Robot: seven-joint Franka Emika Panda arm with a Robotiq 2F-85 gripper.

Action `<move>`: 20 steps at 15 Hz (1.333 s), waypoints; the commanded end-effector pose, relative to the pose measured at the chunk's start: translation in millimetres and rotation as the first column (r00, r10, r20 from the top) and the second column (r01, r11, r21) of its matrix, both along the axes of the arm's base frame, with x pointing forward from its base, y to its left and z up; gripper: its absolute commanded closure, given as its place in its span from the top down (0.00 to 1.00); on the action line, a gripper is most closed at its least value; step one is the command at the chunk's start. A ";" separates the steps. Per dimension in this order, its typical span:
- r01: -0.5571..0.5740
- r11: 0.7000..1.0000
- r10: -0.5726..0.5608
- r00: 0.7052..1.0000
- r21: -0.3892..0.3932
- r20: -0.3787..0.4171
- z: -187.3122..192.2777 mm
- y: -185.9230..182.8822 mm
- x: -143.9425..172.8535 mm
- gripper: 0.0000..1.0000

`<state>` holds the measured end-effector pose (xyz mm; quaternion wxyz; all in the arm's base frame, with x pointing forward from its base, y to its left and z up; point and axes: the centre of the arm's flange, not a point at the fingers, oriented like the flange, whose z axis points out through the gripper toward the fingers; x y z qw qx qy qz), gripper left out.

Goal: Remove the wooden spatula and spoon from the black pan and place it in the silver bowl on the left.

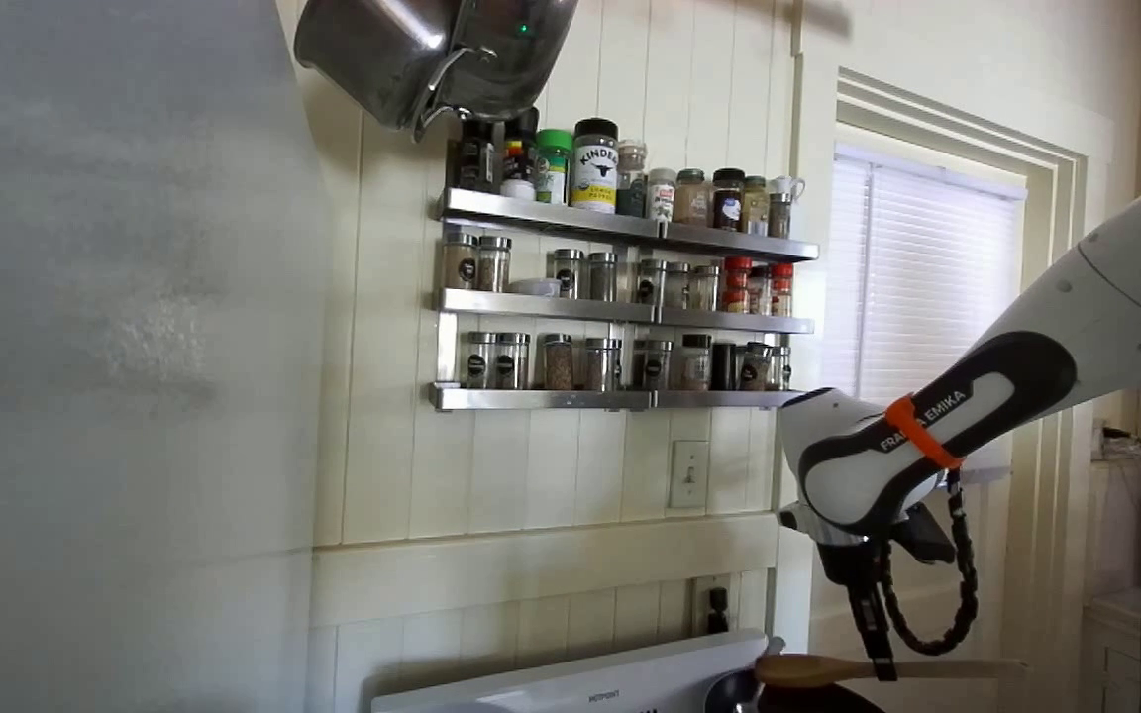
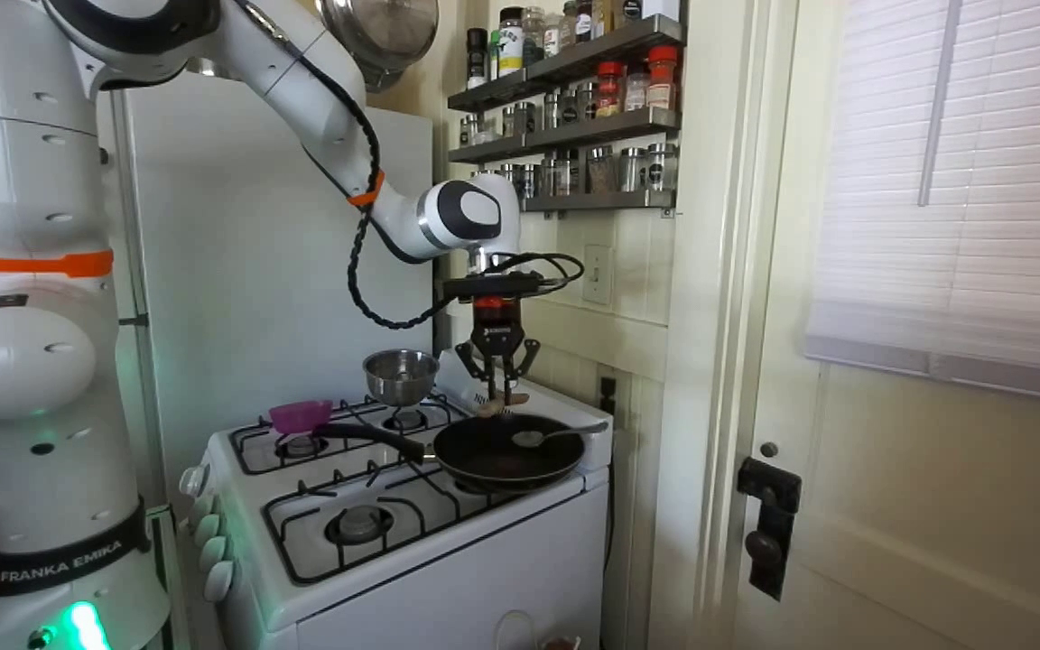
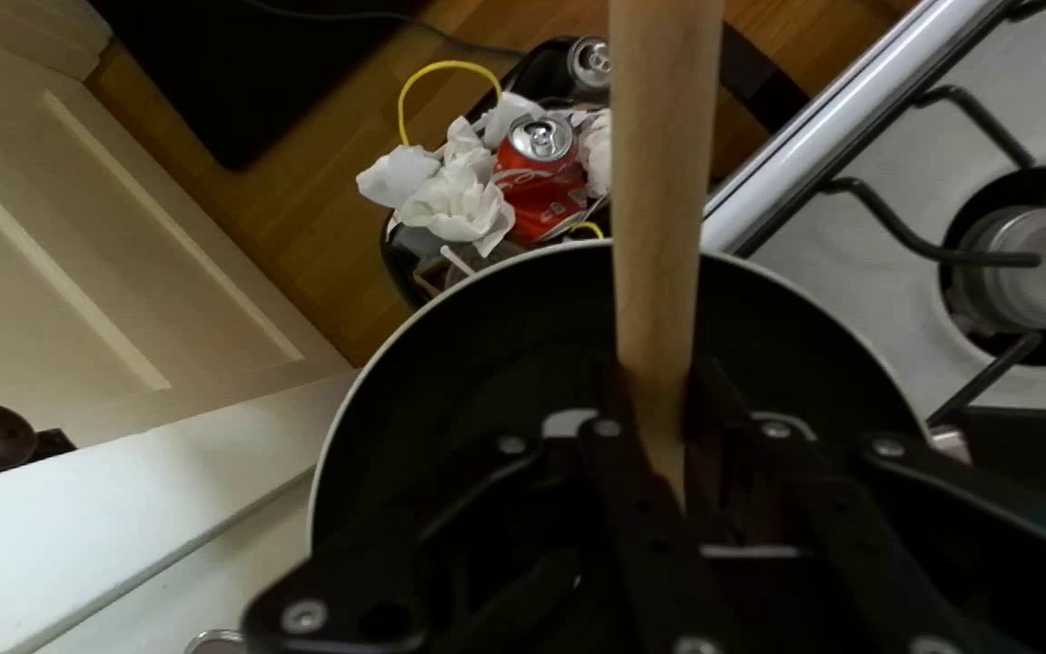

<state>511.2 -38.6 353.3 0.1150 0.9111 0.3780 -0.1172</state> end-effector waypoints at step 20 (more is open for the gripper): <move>-0.369 0.928 0.353 0.915 -0.053 -0.195 35.6 246.6 28.9 0.05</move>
